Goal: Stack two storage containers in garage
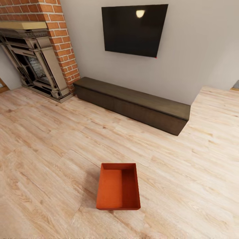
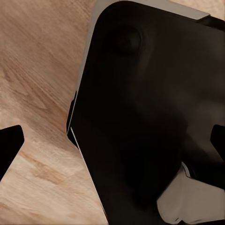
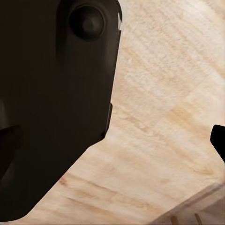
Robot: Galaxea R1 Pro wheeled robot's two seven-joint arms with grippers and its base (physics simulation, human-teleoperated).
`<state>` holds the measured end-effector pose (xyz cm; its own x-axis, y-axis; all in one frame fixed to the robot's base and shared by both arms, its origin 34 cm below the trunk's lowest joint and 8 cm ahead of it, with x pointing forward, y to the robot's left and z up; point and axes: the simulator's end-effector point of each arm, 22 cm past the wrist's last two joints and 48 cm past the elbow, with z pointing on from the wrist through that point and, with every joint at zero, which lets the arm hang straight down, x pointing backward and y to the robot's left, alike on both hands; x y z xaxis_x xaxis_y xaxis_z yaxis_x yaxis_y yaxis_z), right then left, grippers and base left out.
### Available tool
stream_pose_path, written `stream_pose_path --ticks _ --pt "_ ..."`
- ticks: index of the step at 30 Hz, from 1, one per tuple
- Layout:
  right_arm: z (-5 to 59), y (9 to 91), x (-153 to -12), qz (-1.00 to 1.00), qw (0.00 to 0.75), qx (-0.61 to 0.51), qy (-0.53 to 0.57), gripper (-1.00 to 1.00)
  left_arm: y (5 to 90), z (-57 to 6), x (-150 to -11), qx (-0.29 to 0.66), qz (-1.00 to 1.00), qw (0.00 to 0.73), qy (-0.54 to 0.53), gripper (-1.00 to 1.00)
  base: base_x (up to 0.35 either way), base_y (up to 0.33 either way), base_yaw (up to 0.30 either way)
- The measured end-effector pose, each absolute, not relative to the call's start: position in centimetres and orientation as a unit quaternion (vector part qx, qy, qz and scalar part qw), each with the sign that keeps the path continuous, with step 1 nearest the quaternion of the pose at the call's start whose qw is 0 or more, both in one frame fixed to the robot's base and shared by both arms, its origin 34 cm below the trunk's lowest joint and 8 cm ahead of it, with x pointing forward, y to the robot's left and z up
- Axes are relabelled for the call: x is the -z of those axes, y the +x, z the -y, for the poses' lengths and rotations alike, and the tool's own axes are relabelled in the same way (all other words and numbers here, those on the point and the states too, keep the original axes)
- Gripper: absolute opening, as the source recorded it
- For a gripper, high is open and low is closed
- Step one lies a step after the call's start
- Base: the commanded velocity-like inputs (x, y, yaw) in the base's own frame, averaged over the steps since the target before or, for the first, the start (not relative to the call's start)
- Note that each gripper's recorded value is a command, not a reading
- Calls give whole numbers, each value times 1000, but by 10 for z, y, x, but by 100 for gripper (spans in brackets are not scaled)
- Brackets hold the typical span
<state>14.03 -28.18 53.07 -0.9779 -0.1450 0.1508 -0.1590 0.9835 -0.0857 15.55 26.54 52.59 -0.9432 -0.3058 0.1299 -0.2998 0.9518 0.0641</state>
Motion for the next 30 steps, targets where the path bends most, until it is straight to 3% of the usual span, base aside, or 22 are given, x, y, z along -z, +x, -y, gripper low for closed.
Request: stream_pose_path --ticks 30 --pt "281 121 -531 991 96 -45 78 100 136 -266 -525 25 984 93 153 100 0 0 0"
